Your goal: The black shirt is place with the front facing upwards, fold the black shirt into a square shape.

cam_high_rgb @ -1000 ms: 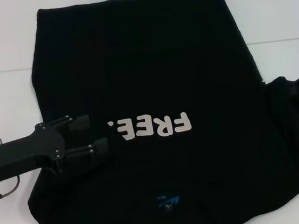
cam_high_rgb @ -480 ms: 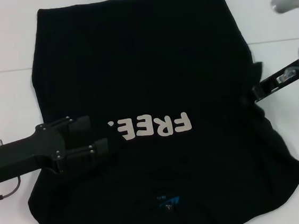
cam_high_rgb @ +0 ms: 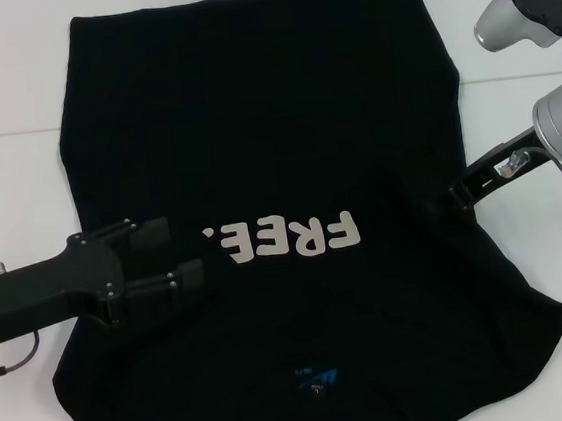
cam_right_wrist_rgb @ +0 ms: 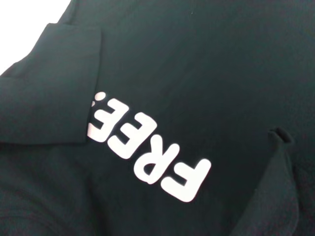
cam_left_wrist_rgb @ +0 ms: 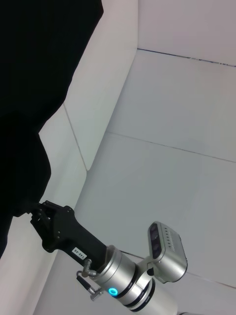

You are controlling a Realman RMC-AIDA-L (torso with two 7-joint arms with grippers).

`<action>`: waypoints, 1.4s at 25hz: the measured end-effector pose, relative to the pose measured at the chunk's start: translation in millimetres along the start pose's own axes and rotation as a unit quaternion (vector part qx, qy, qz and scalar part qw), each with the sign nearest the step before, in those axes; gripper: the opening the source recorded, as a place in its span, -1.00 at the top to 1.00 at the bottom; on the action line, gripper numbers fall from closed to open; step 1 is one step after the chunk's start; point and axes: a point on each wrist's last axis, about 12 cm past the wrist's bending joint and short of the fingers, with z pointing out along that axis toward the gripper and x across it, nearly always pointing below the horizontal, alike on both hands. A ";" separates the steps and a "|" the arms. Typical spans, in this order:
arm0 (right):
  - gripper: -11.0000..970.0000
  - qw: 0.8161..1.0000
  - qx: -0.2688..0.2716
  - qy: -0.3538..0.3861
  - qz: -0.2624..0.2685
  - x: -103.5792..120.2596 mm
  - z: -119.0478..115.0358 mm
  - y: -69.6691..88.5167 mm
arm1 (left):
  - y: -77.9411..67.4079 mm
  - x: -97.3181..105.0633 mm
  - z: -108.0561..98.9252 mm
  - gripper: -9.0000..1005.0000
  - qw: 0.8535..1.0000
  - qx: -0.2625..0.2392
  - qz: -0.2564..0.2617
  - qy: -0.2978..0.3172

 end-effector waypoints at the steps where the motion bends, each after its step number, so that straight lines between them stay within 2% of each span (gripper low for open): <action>1: 0.87 1.000 -0.003 -0.003 0.002 -0.1 0.0 0.4 | 0.1 -0.1 -0.1 -0.69 1.000 0.000 0.000 0.000; 2: 0.86 1.000 -0.006 -0.006 0.003 0.0 0.0 0.7 | 0.1 -0.1 -0.1 -0.69 1.000 0.000 0.000 0.000; 7: 0.52 0.997 -0.060 -0.052 0.023 9.6 -1.8 0.8 | 0.9 -1.7 -0.1 -0.69 1.000 -0.004 -0.020 -0.009; 9: 0.41 0.991 -0.095 -0.085 0.033 19.9 -5.3 -3.5 | 2.3 -3.6 -2.0 -0.69 0.999 -0.009 -0.047 -0.020; 13: 0.23 0.979 -0.140 -0.143 0.048 51.9 -11.7 -17.3 | 8.8 -10.4 -12.1 -0.69 0.990 -0.020 -0.133 -0.035; 16: 0.10 0.973 -0.151 -0.173 0.016 76.7 -12.6 -20.0 | 17.2 -16.1 -25.5 -0.69 0.974 -0.028 -0.223 -0.015; 19: -0.04 0.967 -0.152 -0.198 -0.058 103.5 -5.7 -12.0 | 25.2 -19.2 -43.3 -0.69 0.953 -0.047 -0.298 0.025; 22: -0.33 0.960 -0.142 -0.220 -0.102 120.9 3.5 -2.6 | 30.6 -18.8 -64.0 -0.69 0.931 -0.080 -0.350 0.071; 25: -0.61 0.953 -0.131 -0.239 -0.134 130.1 10.9 4.2 | 33.8 -17.5 -85.1 -0.69 0.893 -0.134 -0.406 0.140; 26: -0.68 0.950 -0.130 -0.245 -0.141 132.0 13.2 6.2 | 34.2 -18.3 -89.8 -0.69 0.883 -0.148 -0.416 0.158; 29: -0.91 0.947 -0.133 -0.251 -0.150 135.2 18.1 9.5 | 35.8 -23.7 -96.1 -0.69 0.870 -0.173 -0.419 0.192; 35: -0.91 0.947 -0.131 -0.252 -0.148 137.1 20.5 9.4 | 40.2 -23.9 -76.8 -0.69 0.855 -0.200 -0.398 0.266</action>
